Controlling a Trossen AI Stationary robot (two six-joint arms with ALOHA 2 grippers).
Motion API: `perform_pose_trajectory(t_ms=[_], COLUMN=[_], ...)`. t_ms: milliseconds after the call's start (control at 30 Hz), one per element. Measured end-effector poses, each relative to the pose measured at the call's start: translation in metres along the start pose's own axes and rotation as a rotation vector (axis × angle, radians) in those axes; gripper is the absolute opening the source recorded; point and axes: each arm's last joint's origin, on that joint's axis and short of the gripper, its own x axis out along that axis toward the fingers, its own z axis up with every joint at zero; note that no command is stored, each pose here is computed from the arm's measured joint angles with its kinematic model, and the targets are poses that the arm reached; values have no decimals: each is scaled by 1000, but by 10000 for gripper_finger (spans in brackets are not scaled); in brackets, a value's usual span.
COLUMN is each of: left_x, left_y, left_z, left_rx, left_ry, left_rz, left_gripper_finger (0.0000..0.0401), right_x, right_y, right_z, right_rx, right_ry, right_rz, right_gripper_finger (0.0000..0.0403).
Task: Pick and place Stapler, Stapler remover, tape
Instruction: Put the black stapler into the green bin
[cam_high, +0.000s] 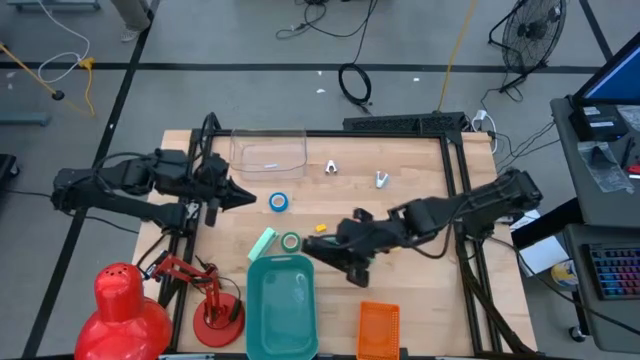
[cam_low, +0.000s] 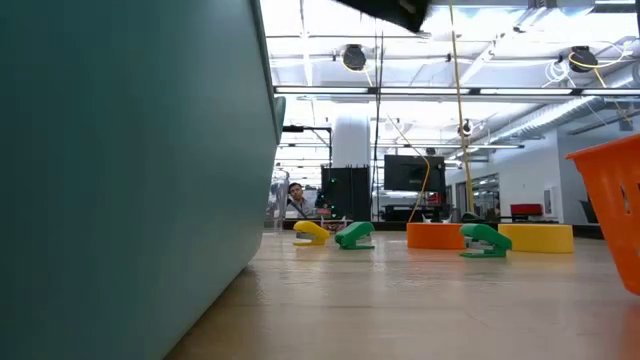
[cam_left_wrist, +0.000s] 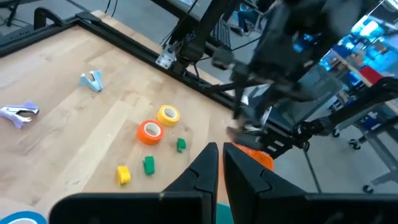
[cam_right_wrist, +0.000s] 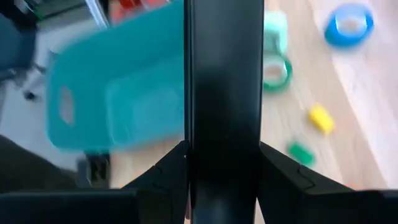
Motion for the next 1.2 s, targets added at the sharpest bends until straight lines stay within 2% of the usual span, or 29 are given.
perform_pose_trajectory(t_ms=[200, 367, 500, 667, 900, 1033, 1200], left_x=[-3, -15, -24, -27, -25, -24, -22], left_y=[10, 18, 23, 24, 18, 12, 7], left_z=[1, 2, 1, -1, -5, -5, -8], left_rx=[-22, -88, -126, -125, -172, -177, -217], left_ry=[-27, -83, -104, -90, -58, -58, -42], left_rz=[114, 227, 284, 293, 240, 198, 170], left_gripper_finger=[26, 26, 26, 26, 26, 26, 26], right_x=[18, 40, 44, 45, 57, 66, 81], right_y=[11, 12, 7, 6, 17, 29, 41], right_z=[32, 39, 47, 54, 67, 67, 57], right_rx=[-8, 26, 43, 68, 85, 64, -20], right_ry=[10, 146, 167, 114, -30, -77, -74], right_rz=[85, 117, 127, 151, 236, 283, 248], right_gripper_finger=[132, 132, 132, 132, 132, 132, 132])
